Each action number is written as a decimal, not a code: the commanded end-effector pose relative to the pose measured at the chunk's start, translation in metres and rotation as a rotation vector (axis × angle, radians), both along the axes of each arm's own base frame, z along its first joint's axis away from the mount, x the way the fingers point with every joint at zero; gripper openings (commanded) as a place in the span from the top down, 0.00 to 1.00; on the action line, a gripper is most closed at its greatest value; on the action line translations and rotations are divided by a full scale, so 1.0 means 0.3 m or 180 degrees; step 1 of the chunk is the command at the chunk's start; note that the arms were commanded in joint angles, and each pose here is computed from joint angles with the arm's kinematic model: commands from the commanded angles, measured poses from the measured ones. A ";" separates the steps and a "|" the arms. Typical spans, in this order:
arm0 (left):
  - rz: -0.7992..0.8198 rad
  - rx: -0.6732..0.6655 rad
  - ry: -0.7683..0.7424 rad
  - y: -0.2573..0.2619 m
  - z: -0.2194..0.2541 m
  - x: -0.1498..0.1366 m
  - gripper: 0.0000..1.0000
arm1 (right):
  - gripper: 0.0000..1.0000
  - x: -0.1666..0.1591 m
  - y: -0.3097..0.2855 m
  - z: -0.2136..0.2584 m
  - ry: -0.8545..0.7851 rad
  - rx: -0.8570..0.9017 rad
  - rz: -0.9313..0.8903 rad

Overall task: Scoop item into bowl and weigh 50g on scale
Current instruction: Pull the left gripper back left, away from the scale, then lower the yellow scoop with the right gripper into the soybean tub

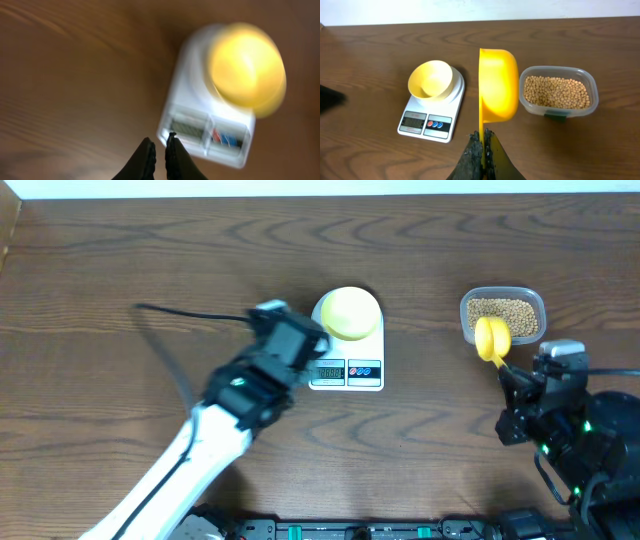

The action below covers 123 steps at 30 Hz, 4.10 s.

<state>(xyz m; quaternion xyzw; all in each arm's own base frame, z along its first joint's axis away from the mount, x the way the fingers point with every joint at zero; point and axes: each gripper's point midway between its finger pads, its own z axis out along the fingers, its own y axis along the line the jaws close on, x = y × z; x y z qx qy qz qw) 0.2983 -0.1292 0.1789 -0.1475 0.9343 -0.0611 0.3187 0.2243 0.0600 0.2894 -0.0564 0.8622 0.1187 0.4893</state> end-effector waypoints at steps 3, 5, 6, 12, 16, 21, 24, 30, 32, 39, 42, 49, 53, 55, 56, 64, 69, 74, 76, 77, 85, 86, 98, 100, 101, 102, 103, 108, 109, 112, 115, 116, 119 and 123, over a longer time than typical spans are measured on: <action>0.1559 0.0811 -0.0772 0.479 0.176 0.077 0.83 | 0.99 0.088 0.017 -0.037 0.0210 0.0059 -0.0044; 0.1776 0.0822 -0.0715 0.554 0.165 0.078 0.83 | 0.99 0.117 0.022 -0.066 0.0348 0.0142 -0.0114; 0.1936 0.0844 -0.0615 0.614 0.145 0.070 0.83 | 0.99 0.149 0.028 -0.101 0.0510 0.0248 -0.0208; 0.2467 0.0936 -0.0468 0.794 0.105 0.055 0.79 | 0.99 0.247 0.047 -0.207 0.0941 0.0573 -0.0514; 0.2755 0.0990 -0.0347 0.895 0.069 0.040 0.79 | 0.99 0.296 0.096 -0.221 0.1057 0.0955 -0.0530; 0.2989 0.0961 -0.0454 0.974 0.049 0.080 0.78 | 0.99 0.312 0.099 -0.214 0.0987 0.0919 -0.0481; 0.2947 0.0837 -0.0554 0.966 0.044 0.123 0.78 | 0.99 0.298 0.132 -0.200 0.1025 0.1054 -0.0327; 0.2898 0.0663 -0.0765 0.959 0.050 0.195 0.66 | 0.99 0.304 0.090 -0.209 0.0992 0.0930 -0.0401; 0.2400 0.0404 -0.0654 0.886 0.022 0.249 0.42 | 0.99 0.313 0.060 -0.209 0.0965 0.0915 -0.0504; -0.0158 0.0480 -0.0883 0.608 0.203 0.418 0.38 | 0.99 0.347 0.046 -0.173 0.0774 0.0952 -0.0529; -0.0303 0.0582 -0.1036 0.599 0.336 0.430 0.32 | 0.99 0.351 0.047 -0.168 0.0751 0.0959 -0.0524; -0.1161 -0.0101 -0.1373 0.399 0.465 0.415 0.14 | 0.99 0.344 0.082 -0.160 0.0765 0.1019 -0.0376; -0.1252 -0.0437 -0.1272 0.351 0.452 0.387 0.12 | 0.99 0.302 0.153 -0.165 0.0927 0.1141 -0.0072; -0.1226 -0.0506 -0.1080 0.348 0.414 0.360 0.11 | 0.99 0.282 0.163 -0.170 0.0990 0.1147 -0.0031; -0.1137 -0.0743 -0.0698 0.332 0.352 0.293 0.11 | 0.99 0.264 0.163 -0.172 0.1028 0.1140 -0.0031; -0.2615 -0.0172 -0.0161 0.167 0.291 -0.050 0.10 | 0.99 0.156 0.129 -0.124 0.0800 0.0747 0.0172; -0.3226 0.0032 -0.0174 0.085 0.301 -0.157 0.10 | 0.99 0.136 0.078 -0.161 0.0872 0.0466 0.0009; -0.3179 -0.0055 -0.0098 0.075 0.287 -0.160 0.10 | 0.99 0.133 0.003 -0.202 0.0966 0.0195 -0.0342; -0.3720 -0.0021 -0.0400 0.022 0.295 -0.175 0.10 | 0.99 0.136 -0.013 -0.203 0.0937 0.0091 -0.0369; -0.3981 0.0077 -0.0487 0.010 0.286 -0.189 0.10 | 0.99 0.134 -0.013 -0.205 0.0933 0.0052 -0.0340; -0.4322 0.0228 -0.0238 0.024 0.162 -0.226 0.10 | 0.99 0.123 -0.023 -0.218 0.0956 -0.0132 -0.0255; -0.4300 0.0292 -0.0171 0.037 0.149 -0.222 0.10 | 0.99 0.122 -0.023 -0.218 0.0957 -0.0132 -0.0255; -0.4162 0.0460 0.0036 0.075 0.110 -0.191 0.10 | 0.99 0.122 -0.023 -0.219 0.0959 -0.0141 -0.0248; -0.4164 0.0444 0.0062 0.074 0.102 -0.186 0.10 | 0.99 0.121 -0.023 -0.220 0.0961 -0.0149 -0.0242; -0.4167 0.0429 0.0088 0.074 0.094 -0.181 0.10 | 0.99 0.121 -0.023 -0.220 0.0963 -0.0149 -0.0241; -0.4167 0.0421 0.0103 0.074 0.088 -0.176 0.10 | 0.99 0.121 -0.023 -0.220 0.0964 -0.0149 -0.0241; -0.4169 0.0413 0.0120 0.073 0.081 -0.170 0.10 | 0.99 0.121 -0.023 -0.220 0.0964 -0.0149 -0.0241; -0.4176 0.0349 0.0218 0.071 0.045 -0.147 0.10 | 0.99 0.118 -0.023 -0.222 0.0975 -0.0151 -0.0241; -0.4176 0.0342 0.0231 0.071 0.042 -0.146 0.10 | 0.99 0.118 -0.023 -0.223 0.0980 -0.0153 -0.0242; -0.4176 0.0343 0.0230 0.071 0.042 -0.146 0.10 | 0.99 0.116 -0.023 -0.224 0.0987 -0.0155 -0.0239; -0.4176 0.0345 0.0228 0.071 0.042 -0.145 0.10 | 0.99 0.115 -0.024 -0.225 0.0989 -0.0155 -0.0240; -0.4176 0.0345 0.0230 0.071 0.042 -0.145 0.10 | 0.99 0.115 -0.024 -0.225 0.0989 -0.0156 -0.0241; -0.4158 0.0406 0.0272 0.082 0.036 -0.143 0.10 | 0.99 0.115 -0.025 -0.225 0.0985 -0.0184 -0.0226; -0.4158 0.0410 0.0265 0.082 0.036 -0.141 0.10 | 0.99 0.122 -0.068 -0.226 0.0968 -0.0279 -0.0404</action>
